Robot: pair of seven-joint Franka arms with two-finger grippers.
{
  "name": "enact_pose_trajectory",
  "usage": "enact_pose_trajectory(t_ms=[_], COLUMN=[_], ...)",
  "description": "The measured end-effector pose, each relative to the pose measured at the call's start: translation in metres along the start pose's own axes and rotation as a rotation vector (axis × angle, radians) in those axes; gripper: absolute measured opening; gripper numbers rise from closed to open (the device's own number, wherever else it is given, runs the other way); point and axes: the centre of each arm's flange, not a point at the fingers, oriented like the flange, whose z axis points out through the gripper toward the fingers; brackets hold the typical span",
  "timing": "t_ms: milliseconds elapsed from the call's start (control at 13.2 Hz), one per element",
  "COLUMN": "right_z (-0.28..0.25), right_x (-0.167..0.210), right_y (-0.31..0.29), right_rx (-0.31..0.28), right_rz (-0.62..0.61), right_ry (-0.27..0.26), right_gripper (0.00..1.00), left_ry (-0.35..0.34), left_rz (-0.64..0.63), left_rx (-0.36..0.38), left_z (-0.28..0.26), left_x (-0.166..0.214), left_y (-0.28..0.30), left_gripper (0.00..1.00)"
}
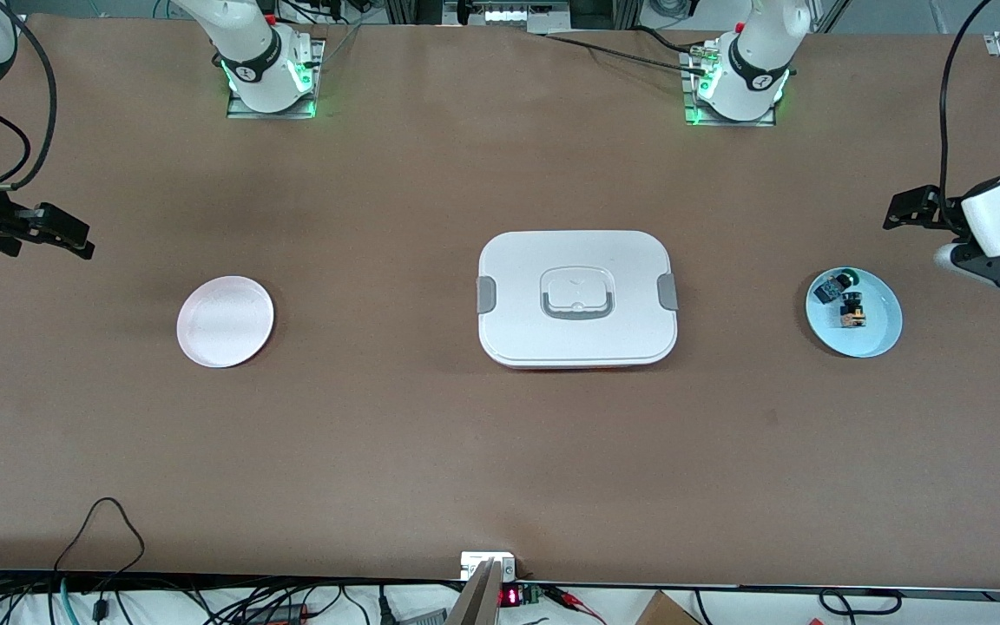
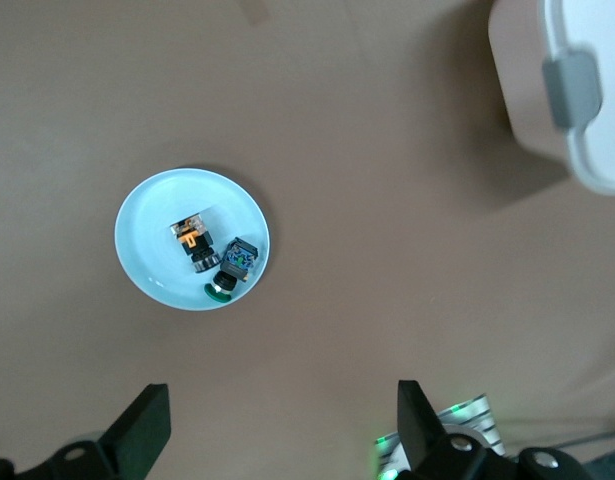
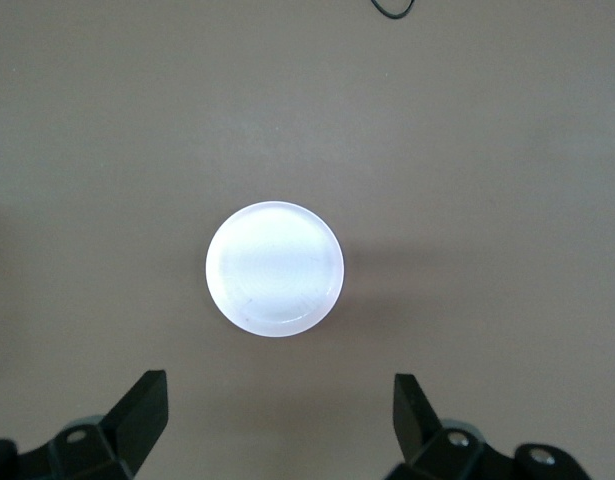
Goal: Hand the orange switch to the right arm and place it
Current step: 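Move the left gripper over the light-blue plate of switch parts, then lower the left gripper and grasp the orange switch block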
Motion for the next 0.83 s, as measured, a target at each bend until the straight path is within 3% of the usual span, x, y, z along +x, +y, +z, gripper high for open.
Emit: enact_pose_trajectory(t_ms=[379,682,833], right_z=[0.005,0.01,0.015], right_x=[0.001,0.002,0.004], right_y=[0.0,-0.002,-0.003], right_rx=[-0.001,-0.001,-0.002], right_rz=[0.001,-0.003,-0.004], right_ry=[-0.014,-0.023,-0.032], right_gripper=[1.0,1.0,1.0], left_ry=[-0.06,-0.015,0.018], left_rz=[0.39,0.688,0.811], left_rx=[-0.054,-0.054,-0.018], left_z=[0.073,0.132,0.153], left_x=[0.003,0.008,0.006], left_y=[-0.035,-0.085,-0.101], left_gripper=[1.0,1.0,1.0])
